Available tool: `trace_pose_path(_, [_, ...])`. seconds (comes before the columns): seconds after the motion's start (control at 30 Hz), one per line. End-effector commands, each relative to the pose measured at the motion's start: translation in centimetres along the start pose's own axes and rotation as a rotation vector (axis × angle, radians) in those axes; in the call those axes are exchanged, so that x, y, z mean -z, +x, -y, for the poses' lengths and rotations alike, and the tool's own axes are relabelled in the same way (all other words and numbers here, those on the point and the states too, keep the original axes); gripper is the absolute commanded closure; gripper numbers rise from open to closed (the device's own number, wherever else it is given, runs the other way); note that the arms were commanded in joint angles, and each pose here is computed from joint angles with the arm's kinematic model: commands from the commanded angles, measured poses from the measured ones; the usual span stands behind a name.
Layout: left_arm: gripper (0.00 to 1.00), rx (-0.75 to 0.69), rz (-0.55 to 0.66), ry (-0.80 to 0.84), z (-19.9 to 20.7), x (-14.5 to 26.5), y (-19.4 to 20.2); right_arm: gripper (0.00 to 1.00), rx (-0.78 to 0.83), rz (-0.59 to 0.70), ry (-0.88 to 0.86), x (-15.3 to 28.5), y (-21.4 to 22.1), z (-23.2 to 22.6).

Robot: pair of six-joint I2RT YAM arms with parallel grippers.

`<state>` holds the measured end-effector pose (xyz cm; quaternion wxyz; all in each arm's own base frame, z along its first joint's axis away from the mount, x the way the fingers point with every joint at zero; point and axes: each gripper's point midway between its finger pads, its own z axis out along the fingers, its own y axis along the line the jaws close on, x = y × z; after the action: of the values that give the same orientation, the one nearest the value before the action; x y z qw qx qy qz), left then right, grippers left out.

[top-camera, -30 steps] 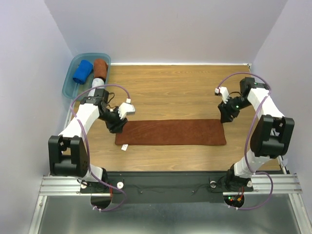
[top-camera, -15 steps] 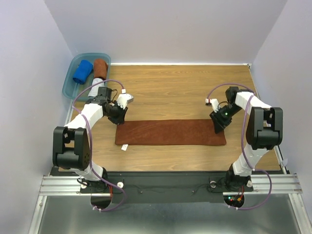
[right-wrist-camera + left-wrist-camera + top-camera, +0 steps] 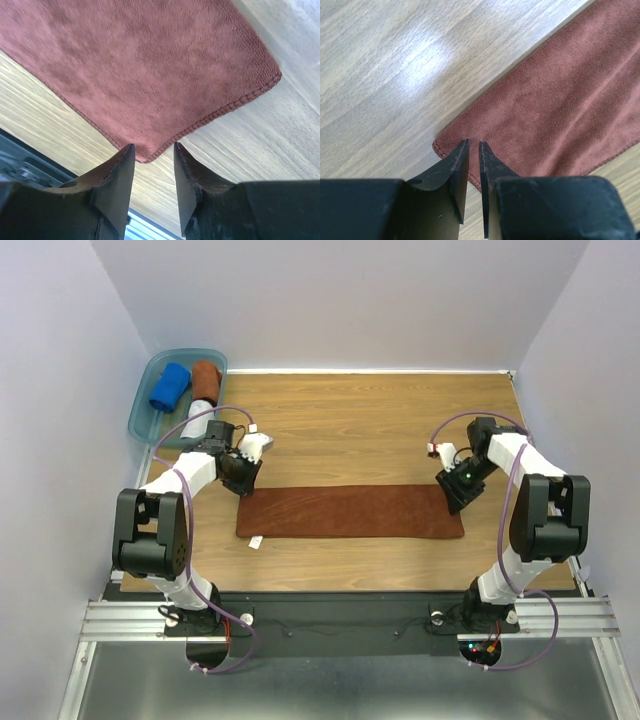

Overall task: Roll the towels
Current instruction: Fold the towel

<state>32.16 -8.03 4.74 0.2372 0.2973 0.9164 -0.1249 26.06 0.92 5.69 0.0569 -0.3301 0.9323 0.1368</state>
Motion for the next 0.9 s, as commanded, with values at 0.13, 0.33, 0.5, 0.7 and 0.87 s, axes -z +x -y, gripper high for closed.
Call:
trace_pose_path(0.13, [0.77,0.024,-0.069,-0.041,-0.8,-0.7,0.7,0.58,-0.063,0.053,-0.05,-0.8,-3.1,1.2])
trace_pose_path(0.33, [0.87,0.047,-0.147,-0.165,-3.6,-1.7,1.6,0.61,-0.043,-0.11,0.018,-4.1,1.2,2.7])
trace_pose_path(0.5, [0.91,0.06,-0.122,-0.222,-5.9,-2.8,-0.2,0.6,-0.022,-0.139,0.13,-4.6,1.9,5.2])
trace_pose_path(0.7, [0.91,0.049,-0.066,-0.229,-7.5,-3.3,-3.9,0.6,-0.009,-0.078,0.053,-3.8,0.6,3.4])
trace_pose_path(0.87, [0.82,0.019,0.018,-0.169,-5.9,-1.0,-7.9,0.58,0.025,0.072,-0.169,0.0,-2.4,-2.5])
